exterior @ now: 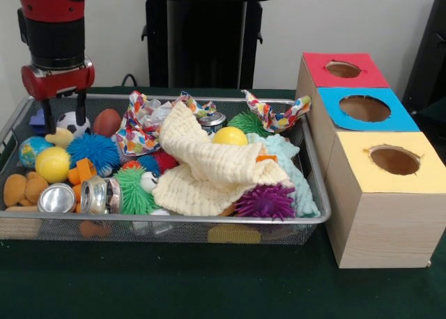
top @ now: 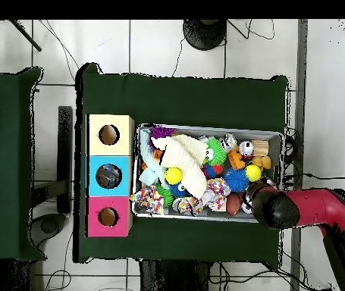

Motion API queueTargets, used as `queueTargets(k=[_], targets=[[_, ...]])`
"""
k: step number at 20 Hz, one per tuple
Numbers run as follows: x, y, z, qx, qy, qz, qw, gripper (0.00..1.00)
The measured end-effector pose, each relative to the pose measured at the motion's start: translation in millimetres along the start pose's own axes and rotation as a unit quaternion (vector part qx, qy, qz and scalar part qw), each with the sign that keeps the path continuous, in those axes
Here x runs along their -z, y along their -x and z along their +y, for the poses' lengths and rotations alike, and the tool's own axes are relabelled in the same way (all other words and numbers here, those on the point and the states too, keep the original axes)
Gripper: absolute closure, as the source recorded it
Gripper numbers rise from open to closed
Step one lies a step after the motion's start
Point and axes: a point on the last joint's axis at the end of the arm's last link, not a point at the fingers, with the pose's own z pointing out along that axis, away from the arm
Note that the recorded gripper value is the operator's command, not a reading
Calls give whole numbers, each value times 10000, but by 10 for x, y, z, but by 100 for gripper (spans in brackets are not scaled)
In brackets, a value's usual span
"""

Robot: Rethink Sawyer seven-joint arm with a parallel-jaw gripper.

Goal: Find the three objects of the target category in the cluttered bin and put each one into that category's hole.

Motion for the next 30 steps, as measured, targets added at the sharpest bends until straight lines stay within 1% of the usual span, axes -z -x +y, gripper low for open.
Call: queueTargets(k=[6, 9, 11, 17, 23, 30], targets=[[-82, 8, 69, -13, 106, -23, 9999, 0], [-165, -25, 119, -30, 181, -1, 9998, 0], [-190, -45, 130, -18, 189, 26, 9998, 0], [-291, -190, 174, 155, 153, 290, 9993, 0], [-304, -189, 177, 218, 127, 348, 9991, 0], [-301, -184, 137, 205, 121, 398, 9989, 0]])
